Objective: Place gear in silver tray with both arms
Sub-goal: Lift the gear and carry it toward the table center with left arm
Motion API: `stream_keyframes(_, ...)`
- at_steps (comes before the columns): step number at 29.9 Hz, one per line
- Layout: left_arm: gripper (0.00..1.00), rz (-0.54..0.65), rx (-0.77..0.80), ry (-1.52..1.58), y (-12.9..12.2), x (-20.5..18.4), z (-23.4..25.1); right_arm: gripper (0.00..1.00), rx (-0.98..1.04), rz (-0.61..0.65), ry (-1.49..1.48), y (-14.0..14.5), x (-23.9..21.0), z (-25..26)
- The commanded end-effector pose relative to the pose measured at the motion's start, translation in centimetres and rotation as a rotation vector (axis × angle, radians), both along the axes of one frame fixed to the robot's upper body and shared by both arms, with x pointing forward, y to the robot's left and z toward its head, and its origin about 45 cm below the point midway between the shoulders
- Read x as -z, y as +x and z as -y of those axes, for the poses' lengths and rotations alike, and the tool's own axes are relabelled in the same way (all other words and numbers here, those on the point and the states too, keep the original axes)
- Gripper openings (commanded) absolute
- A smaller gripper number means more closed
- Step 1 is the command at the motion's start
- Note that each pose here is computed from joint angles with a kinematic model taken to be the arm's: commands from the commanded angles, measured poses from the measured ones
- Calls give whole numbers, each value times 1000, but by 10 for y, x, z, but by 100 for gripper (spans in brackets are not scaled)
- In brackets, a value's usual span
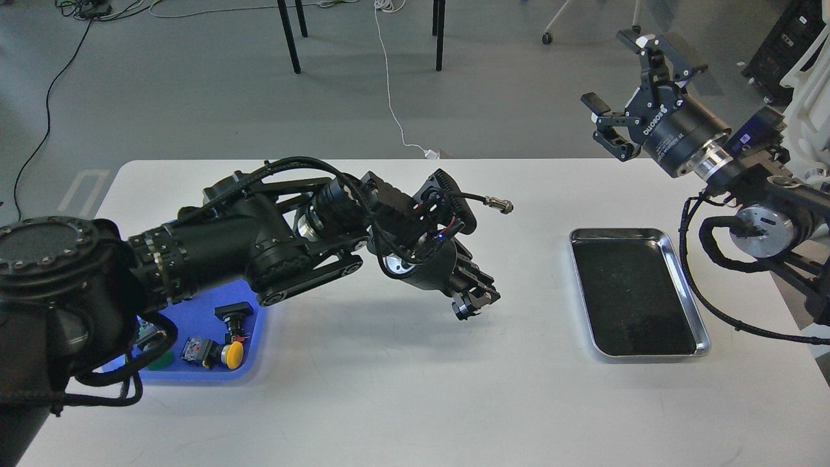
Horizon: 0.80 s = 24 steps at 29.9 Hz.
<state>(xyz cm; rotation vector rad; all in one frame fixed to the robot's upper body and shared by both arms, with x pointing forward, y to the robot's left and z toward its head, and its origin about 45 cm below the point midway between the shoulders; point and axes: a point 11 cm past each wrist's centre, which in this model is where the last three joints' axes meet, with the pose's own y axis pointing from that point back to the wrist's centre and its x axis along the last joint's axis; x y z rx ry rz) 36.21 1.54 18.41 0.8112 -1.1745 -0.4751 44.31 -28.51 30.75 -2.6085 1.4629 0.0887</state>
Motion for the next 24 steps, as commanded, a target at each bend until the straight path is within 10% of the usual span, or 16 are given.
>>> stream_keyframes(1,13,0,-32,64,7,16,-15,99,-30,21,-24,5,-12,-11)
stream_keyframes(24,22,-98,-78,87,-8,50,-30,99,-22,-28,-55,-1,13,-5)
